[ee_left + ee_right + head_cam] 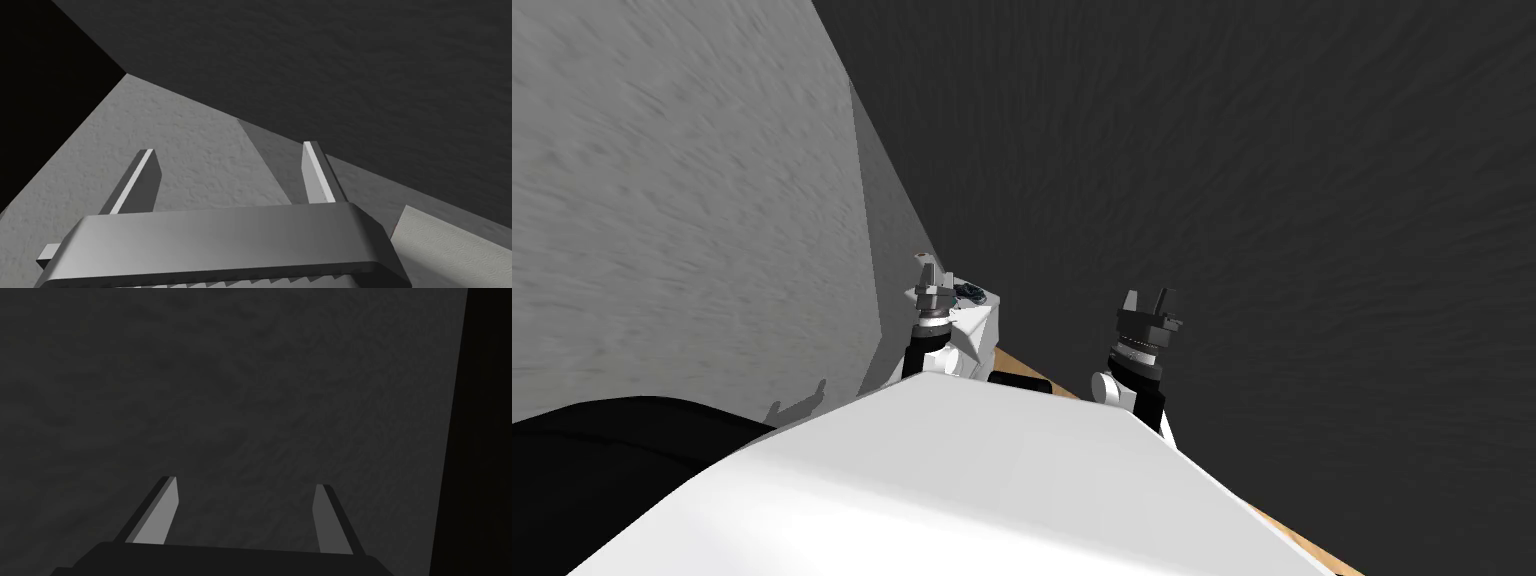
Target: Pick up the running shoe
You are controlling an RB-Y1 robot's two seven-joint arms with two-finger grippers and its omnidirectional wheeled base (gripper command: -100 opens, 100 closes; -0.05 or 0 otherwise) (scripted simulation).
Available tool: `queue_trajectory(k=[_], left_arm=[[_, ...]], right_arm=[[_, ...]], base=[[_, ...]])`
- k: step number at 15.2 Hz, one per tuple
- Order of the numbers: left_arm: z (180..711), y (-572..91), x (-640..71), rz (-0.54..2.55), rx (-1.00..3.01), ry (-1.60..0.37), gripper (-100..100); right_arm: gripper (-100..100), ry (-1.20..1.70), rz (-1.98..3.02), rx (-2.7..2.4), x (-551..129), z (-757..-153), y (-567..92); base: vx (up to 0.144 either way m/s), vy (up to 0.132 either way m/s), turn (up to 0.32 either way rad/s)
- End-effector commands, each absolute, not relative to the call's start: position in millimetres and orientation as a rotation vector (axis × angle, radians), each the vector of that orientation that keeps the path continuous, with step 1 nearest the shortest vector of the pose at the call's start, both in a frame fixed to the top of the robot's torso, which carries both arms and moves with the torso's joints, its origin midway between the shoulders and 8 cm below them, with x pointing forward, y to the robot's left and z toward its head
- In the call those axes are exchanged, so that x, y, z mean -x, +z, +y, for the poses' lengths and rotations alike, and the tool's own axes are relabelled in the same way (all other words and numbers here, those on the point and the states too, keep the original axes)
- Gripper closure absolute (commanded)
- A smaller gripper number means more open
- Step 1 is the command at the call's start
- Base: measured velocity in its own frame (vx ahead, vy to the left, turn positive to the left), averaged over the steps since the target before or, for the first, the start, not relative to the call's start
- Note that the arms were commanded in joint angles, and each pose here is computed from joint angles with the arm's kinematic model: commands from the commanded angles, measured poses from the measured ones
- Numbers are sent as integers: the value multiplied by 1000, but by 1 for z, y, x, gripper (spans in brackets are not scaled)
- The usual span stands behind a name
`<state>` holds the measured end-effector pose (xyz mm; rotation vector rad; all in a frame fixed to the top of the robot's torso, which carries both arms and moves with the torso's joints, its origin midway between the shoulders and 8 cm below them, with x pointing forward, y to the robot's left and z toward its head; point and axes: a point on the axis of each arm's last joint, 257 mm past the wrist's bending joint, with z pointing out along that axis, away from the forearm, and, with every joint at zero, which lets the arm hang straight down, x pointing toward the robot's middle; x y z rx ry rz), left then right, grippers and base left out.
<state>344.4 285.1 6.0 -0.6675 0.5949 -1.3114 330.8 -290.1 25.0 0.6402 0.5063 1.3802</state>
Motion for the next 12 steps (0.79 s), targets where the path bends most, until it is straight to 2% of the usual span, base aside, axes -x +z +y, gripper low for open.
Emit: queue_trajectory(k=[1,7,12], left_arm=[[284,4,-348,629,659,-1312,-100],[289,-5,-365,749,672,-1302,-100],[296,-14,-377,822,707,-1287,-100]], right_arm=[[0,1380,506,-640,-331,-290,25],[0,1380,506,-640,-331,-290,25],[0,1380,506,-640,-331,-290,25]], base=[[-21,3,-27],[-62,9,-42],[-24,-8,-40]])
